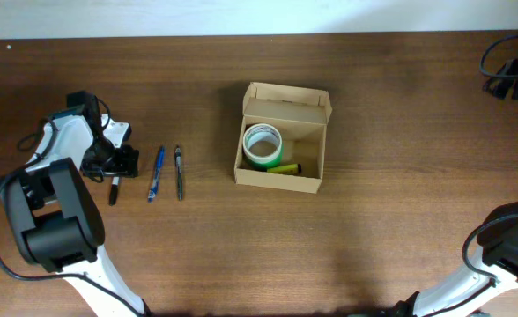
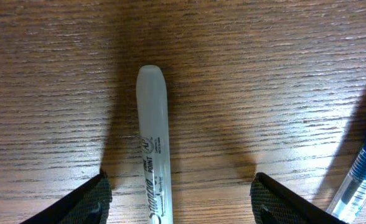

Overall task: Pack container
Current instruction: 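Grasp the black marker with the left gripper, then carry the black marker with the left gripper and drop it into the box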

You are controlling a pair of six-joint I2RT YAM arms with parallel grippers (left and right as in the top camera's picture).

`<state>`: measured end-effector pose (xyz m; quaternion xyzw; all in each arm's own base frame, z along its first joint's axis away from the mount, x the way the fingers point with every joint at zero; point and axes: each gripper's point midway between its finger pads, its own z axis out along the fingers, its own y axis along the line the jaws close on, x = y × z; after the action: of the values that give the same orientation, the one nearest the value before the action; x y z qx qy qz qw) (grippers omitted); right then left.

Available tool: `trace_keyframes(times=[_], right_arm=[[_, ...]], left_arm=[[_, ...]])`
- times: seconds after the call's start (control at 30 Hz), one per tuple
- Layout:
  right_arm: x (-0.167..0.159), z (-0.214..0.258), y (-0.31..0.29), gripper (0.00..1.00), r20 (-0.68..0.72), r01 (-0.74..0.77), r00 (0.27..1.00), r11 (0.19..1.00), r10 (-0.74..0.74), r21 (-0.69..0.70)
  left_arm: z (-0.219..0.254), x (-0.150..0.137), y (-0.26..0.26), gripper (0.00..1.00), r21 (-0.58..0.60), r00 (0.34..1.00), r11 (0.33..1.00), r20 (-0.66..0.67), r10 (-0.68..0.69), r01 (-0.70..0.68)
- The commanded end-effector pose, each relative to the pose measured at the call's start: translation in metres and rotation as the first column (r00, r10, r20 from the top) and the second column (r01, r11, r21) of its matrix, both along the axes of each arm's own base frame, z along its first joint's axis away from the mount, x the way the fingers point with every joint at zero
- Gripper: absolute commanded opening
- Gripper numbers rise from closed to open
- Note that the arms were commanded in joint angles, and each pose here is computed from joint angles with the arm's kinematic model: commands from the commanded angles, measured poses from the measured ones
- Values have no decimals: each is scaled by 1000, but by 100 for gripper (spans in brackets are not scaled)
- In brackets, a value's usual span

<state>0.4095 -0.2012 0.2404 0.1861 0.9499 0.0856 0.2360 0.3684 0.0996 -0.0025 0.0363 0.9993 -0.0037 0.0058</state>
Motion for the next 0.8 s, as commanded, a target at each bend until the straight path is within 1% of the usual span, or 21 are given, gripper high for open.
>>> trace_keyframes(times=[0.0,0.03,0.07,0.1,0.13,0.17,0.2,0.23,0.43,0.53,0.67,0.77], right_arm=[[1,1,3,99,7,-1,1000,1000,1,13],[1,1,3,99,7,-1,1000,1000,1,13],[1,2,3,99,8,-1,1000,1000,1,13],[1,1,3,99,7,-1,1000,1000,1,13],[1,1,3,99,7,-1,1000,1000,1,13],[1,1,3,99,7,-1,1000,1000,1,13],[1,1,3,99,7,-1,1000,1000,1,13],[1,1,3,99,7,-1,1000,1000,1,13],[1,1,3,99,7,-1,1000,1000,1,13],[1,2,3,99,8,-1,1000,1000,1,13],[1,1,3,99,7,-1,1000,1000,1,13],[1,1,3,99,7,-1,1000,1000,1,13]], left_arm=[[-28,-12,-5,72,-39,996,999,-83,18,-21],[-29,-13,-5,69,-34,996,999,-88,23,-26],[-32,-14,-1,56,-11,994,999,-97,49,-50],[-32,-15,0,46,-6,994,998,-99,55,-56],[-32,-15,0,24,-4,993,998,-100,59,-59],[-32,-15,0,14,-4,993,998,-99,59,-59],[-32,-15,0,5,-4,993,998,-99,59,-59],[-32,-15,0,2,-4,993,998,-99,59,-59],[-26,-10,0,2,-6,992,996,-94,86,-87],[-2,4,-9,2,-58,994,995,-80,80,-84],[60,42,-21,2,-116,999,992,5,48,-47],[127,76,-46,2,-173,985,980,158,-70,97]])
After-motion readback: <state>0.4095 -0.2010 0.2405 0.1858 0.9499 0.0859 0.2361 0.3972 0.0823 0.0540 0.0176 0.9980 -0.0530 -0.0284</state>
